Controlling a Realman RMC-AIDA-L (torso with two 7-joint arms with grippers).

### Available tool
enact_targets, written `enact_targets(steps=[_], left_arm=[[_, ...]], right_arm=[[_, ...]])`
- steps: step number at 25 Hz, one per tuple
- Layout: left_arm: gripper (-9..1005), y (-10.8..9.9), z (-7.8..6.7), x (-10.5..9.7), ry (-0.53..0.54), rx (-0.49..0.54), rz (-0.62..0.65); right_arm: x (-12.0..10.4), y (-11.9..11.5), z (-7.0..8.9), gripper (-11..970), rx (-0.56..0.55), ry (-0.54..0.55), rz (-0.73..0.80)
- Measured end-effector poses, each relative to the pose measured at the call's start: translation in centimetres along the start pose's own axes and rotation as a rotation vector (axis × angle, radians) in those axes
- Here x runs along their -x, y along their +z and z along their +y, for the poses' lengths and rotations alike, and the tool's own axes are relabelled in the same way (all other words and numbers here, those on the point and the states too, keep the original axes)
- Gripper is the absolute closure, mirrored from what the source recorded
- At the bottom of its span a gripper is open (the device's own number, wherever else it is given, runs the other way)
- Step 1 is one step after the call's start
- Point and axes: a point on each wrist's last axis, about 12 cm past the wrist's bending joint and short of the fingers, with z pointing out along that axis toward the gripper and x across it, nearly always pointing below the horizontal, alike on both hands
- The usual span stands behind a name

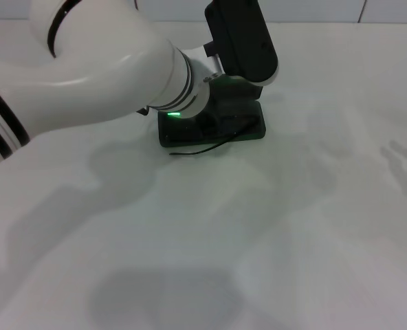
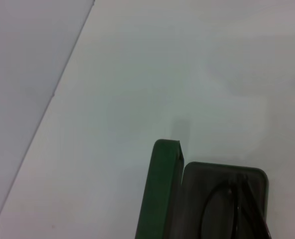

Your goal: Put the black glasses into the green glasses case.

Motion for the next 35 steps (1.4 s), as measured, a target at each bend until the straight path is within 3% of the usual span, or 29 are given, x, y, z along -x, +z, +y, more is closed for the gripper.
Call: enact_targets(steps=[8, 16, 21, 26, 35], left_arm=[[672, 0.6, 0.0, -0.4, 0.007, -0.013, 0.04], [684, 1.3, -0.1, -0.3, 0.01, -0.007, 0.039], [713, 1.4, 0.0, -0.4, 0.01, -0.004, 0.042], [823, 1.8, 0.0, -0.7, 0.011, -0.01, 0.067], [844, 1.9, -0.3, -0.7, 0.023, -0.014, 0.068]], right_arm=[[-0.1, 0.0, 0.0, 768, -0.005, 0.001, 0.002], [-0.1, 0.1, 0.0, 767, -0.003, 0.004, 0.003], [-0.1, 0.1, 0.0, 767, -0.003, 0.004, 0.003], [-0.1, 0.1, 0.1, 767, -0.002, 0.004, 0.003], [-0.3, 0.1, 0.1, 766, -0.003, 0.002, 0.002]])
